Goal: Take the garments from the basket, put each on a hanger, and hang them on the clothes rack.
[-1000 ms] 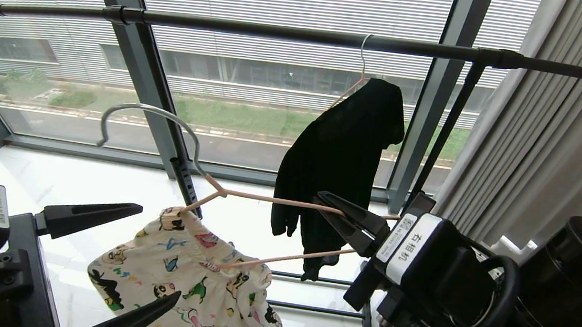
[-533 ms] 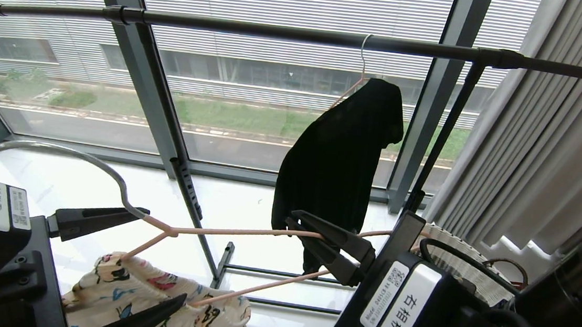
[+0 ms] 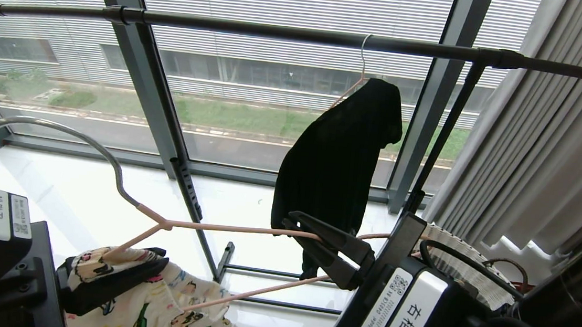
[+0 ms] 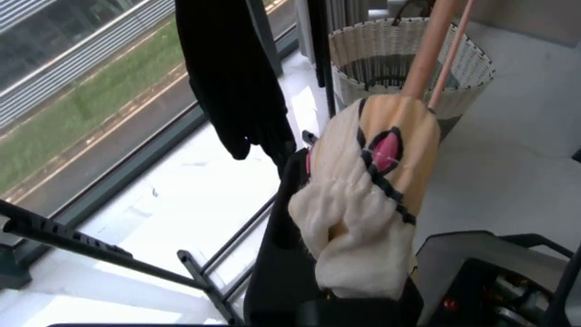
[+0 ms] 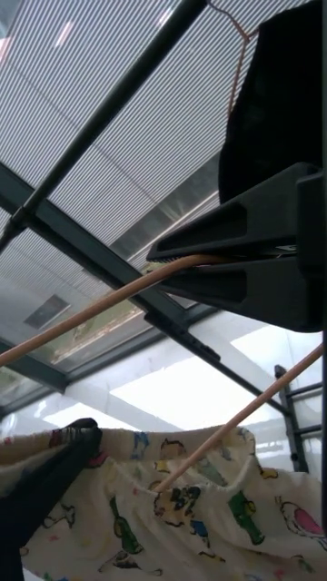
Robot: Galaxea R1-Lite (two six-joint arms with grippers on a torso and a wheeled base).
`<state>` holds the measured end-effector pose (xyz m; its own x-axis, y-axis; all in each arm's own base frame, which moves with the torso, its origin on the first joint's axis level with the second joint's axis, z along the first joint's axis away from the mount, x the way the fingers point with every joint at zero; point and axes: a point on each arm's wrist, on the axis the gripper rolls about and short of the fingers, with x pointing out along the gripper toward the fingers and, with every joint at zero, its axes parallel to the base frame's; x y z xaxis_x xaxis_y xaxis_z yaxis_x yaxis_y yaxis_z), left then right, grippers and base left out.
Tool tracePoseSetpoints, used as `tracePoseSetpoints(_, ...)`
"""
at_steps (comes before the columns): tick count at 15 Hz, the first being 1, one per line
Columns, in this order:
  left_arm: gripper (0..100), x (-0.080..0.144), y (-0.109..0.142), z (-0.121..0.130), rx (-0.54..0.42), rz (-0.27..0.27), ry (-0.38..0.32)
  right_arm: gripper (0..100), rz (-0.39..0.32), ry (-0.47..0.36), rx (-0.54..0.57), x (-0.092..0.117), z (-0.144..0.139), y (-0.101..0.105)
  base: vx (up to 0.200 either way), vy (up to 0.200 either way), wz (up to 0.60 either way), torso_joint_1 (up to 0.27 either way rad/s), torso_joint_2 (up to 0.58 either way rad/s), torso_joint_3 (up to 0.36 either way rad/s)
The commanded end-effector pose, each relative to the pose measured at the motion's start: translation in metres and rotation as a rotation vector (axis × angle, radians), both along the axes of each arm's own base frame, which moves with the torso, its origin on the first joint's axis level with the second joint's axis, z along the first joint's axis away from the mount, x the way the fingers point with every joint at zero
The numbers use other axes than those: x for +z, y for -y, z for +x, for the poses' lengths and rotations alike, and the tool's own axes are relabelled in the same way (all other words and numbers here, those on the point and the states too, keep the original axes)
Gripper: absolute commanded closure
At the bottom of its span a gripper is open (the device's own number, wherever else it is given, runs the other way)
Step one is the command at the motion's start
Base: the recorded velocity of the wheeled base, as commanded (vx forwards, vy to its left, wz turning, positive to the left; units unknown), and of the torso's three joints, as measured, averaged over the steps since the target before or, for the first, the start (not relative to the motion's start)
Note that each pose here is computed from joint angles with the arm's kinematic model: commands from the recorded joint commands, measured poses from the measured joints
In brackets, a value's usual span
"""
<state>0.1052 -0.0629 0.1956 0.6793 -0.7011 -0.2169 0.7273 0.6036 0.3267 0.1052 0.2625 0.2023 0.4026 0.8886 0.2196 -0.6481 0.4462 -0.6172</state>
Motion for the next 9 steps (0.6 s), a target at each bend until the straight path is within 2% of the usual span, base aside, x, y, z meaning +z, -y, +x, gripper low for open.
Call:
tracePoseSetpoints(1, 100, 0.0, 0.001, -0.001, -0.022, -0.006, 0.001, 100, -0.004, -0.001, -0.001, -0.001, 0.0, 0.0, 0.0, 0.0, 0.0, 0.0, 0.0, 0.0)
tracePoseSetpoints(3, 100, 0.0, 0.003, -0.002, -0.041, -0.003, -0.002, 100, -0.006, -0.001, -0.004, -0.001, 0.0, 0.0, 0.0, 0.0, 0.0, 0.0, 0.0, 0.0)
tracePoseSetpoints(4, 100, -0.001, 0.003, -0.001, -0.041, -0.002, -0.005, 0, -0.008, -0.003, -0.004, -0.002, 0.0, 0.0, 0.0, 0.0, 0.0, 0.0, 0.0, 0.0)
tracePoseSetpoints(7, 100, -0.005, 0.002, -0.002, -0.029, 0.006, -0.021, 0, -0.019, -0.008, -0.007, -0.005, 0.0, 0.001, 0.0, 0.0, 0.0, 0.0, 0.0, 0.0)
tracePoseSetpoints(9, 100, -0.012, 0.001, -0.003, 0.016, 0.025, -0.037, 0, -0.024, -0.011, -0.018, -0.007, 0.001, 0.003, 0.0, 0.0, 0.0, 0.0, 0.0, 0.0)
